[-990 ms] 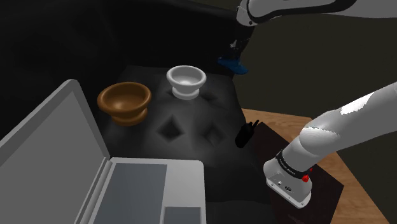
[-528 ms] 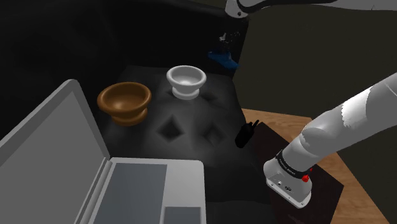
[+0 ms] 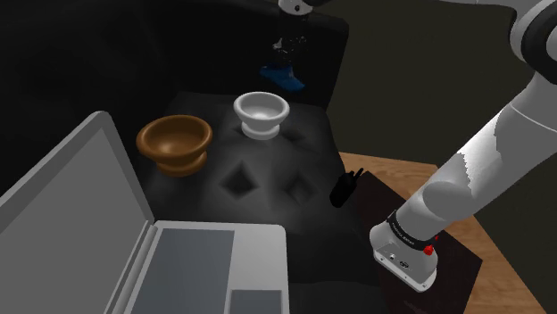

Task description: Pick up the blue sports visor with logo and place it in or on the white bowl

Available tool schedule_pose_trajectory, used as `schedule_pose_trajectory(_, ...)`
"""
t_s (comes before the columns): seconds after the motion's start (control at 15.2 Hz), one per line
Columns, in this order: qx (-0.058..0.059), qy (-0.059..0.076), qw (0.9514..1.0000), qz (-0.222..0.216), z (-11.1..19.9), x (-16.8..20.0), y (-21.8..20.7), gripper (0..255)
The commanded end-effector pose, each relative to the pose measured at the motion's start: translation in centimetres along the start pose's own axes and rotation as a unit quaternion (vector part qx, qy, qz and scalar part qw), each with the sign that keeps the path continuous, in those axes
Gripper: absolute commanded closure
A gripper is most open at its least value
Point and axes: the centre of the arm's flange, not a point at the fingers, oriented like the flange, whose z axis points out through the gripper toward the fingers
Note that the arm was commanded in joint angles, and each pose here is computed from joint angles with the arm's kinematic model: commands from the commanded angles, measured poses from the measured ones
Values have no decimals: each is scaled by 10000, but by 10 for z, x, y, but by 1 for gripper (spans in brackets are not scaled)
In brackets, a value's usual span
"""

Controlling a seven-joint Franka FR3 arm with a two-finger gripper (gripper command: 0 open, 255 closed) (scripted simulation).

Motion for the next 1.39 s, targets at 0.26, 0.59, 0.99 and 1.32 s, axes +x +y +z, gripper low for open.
schedule_pose_trajectory(0.26,3,1,10000,9,8,24,-28,255)
schedule_pose_trajectory(0.59,3,1,10000,9,34,22,-32,255)
schedule_pose_trajectory(0.99,3,1,10000,9,65,21,-37,255)
schedule_pose_trajectory(1.32,3,1,10000,9,79,20,-39,255)
